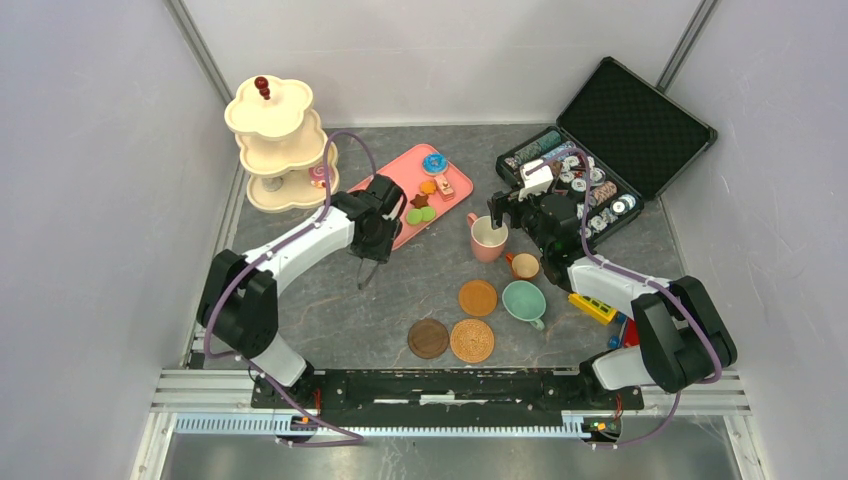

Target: Serve the afternoon tea

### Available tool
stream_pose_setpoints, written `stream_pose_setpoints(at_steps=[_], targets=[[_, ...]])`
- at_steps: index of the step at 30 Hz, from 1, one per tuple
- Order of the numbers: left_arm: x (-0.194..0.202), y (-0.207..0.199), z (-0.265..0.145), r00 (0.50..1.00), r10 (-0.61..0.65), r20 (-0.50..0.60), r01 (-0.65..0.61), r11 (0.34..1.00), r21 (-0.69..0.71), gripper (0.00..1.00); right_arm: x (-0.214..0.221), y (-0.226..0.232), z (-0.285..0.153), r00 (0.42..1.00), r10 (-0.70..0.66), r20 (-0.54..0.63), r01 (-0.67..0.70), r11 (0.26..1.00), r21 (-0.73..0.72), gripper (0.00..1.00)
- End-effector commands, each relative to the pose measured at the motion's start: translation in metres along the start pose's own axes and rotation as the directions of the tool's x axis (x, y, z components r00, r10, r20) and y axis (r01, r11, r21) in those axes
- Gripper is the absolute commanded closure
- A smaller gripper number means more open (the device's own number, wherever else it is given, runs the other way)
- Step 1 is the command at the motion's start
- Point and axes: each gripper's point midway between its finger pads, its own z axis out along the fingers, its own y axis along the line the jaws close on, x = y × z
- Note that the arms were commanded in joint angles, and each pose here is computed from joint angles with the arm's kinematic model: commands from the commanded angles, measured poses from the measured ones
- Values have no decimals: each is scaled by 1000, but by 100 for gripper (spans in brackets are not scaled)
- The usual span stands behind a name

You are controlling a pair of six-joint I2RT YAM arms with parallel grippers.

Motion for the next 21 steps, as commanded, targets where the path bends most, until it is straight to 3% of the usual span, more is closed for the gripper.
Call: stream_pose_setpoints(at_steps=[1, 5, 10, 21], targets=[[-15, -5, -4, 999, 15, 41, -15, 1000, 8, 48, -14, -2, 2, 999, -15, 38, 15, 1000, 12, 2], [-16, -6, -5, 999, 12, 44, -13, 1000, 12, 51, -13, -3, 2, 999, -12, 36, 11, 1000, 13, 2], [-22, 0, -11, 998, 8, 67, -7, 1000, -18, 66, -14, -1, 2, 999, -10, 38, 10, 1000, 4, 2], [-51, 12, -37, 980, -19, 197, 32, 997, -64, 73, -14, 2, 4, 999, -1, 39, 1, 1000, -9, 2]])
